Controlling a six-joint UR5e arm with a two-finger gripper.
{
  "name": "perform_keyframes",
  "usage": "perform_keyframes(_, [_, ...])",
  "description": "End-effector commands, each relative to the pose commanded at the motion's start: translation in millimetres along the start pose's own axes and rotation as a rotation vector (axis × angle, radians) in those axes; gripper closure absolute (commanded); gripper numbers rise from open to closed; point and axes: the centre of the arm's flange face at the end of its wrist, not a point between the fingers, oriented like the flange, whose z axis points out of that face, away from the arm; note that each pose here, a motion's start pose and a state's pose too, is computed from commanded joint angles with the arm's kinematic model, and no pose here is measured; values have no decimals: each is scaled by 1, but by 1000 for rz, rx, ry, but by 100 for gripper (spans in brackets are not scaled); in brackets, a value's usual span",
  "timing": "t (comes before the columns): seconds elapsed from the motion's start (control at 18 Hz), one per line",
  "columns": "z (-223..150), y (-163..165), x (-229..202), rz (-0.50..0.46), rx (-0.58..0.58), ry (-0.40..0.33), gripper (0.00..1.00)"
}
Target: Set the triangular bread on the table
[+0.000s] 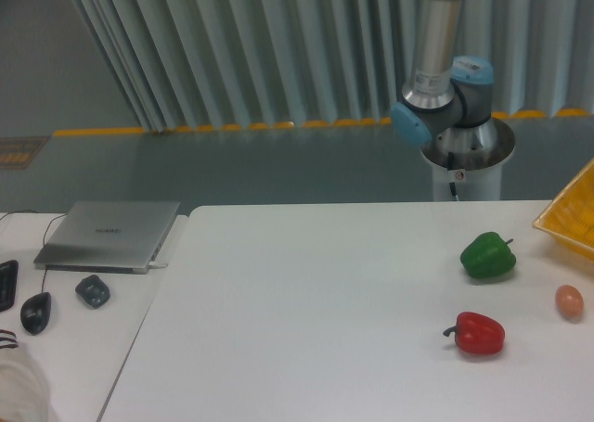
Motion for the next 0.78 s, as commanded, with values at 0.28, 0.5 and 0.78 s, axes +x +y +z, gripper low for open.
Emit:
perform_keyframes(0.28, [29,-69,7,-25,6,-48,97])
perform_keyframes(0.5, [53,-111,17,-49,-25,-77,97])
perform_keyframes(0.78, [63,-120,18,-46,-31,-93,0])
